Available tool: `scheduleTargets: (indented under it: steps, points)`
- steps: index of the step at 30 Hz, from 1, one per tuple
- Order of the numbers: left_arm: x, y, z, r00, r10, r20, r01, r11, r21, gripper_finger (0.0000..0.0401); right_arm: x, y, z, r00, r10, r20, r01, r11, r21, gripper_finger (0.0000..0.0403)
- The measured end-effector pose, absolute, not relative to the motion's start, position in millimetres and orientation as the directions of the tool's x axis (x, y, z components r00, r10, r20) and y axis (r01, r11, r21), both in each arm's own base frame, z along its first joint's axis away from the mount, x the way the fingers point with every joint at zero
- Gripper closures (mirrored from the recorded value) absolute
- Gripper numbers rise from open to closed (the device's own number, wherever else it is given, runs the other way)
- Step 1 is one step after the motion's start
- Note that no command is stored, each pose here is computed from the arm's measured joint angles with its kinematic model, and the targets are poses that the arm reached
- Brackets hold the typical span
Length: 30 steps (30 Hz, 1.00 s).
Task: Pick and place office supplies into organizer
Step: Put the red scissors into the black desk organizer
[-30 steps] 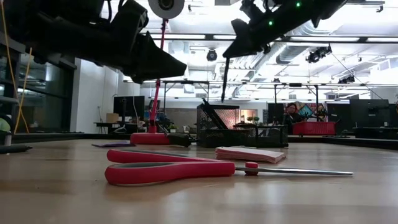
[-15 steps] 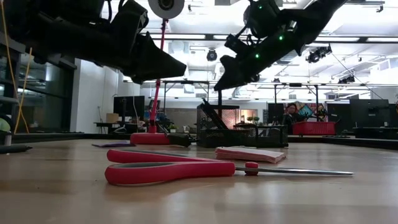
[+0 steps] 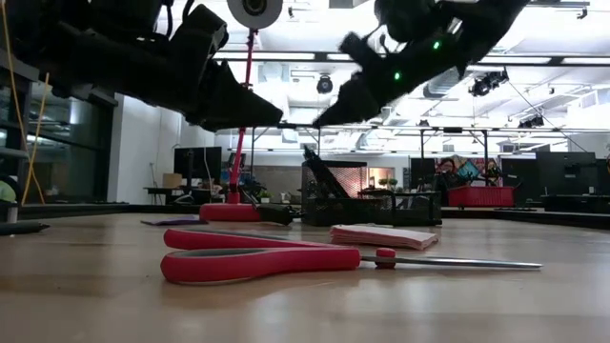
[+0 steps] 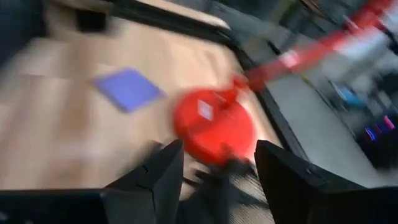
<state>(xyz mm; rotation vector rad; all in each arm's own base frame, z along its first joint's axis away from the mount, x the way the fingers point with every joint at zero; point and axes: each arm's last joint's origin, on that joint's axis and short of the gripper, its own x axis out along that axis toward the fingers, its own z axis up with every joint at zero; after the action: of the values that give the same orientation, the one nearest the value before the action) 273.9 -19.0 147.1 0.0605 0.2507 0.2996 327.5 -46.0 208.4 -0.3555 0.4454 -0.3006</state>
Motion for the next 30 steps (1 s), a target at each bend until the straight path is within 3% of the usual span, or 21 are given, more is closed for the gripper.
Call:
scheduleTargets:
  steps: [8,18,26,30]
  points:
    - [273,-19,146,0.920,0.303,-0.250,-0.285,0.953,0.105,0.0256,328,8,215,0.914,-0.215,-0.344,0.067,0.917,-0.393,0.0217]
    - [273,-19,145,0.918,0.303,-0.256,-0.284,0.953,0.108,0.0256,318,81,220,0.937,0.110,-0.332,-0.201,0.946,-0.253,0.0217]
    - [273,-19,144,0.915,0.302,-0.267,-0.282,0.953,0.110,0.0256,301,134,227,0.815,0.515,-0.265,-0.553,0.827,-0.096,0.0221]
    - [273,-19,144,0.916,0.299,-0.266,-0.279,0.954,0.110,0.0256,294,151,230,0.804,0.549,-0.230,-0.587,0.795,-0.152,0.0222]
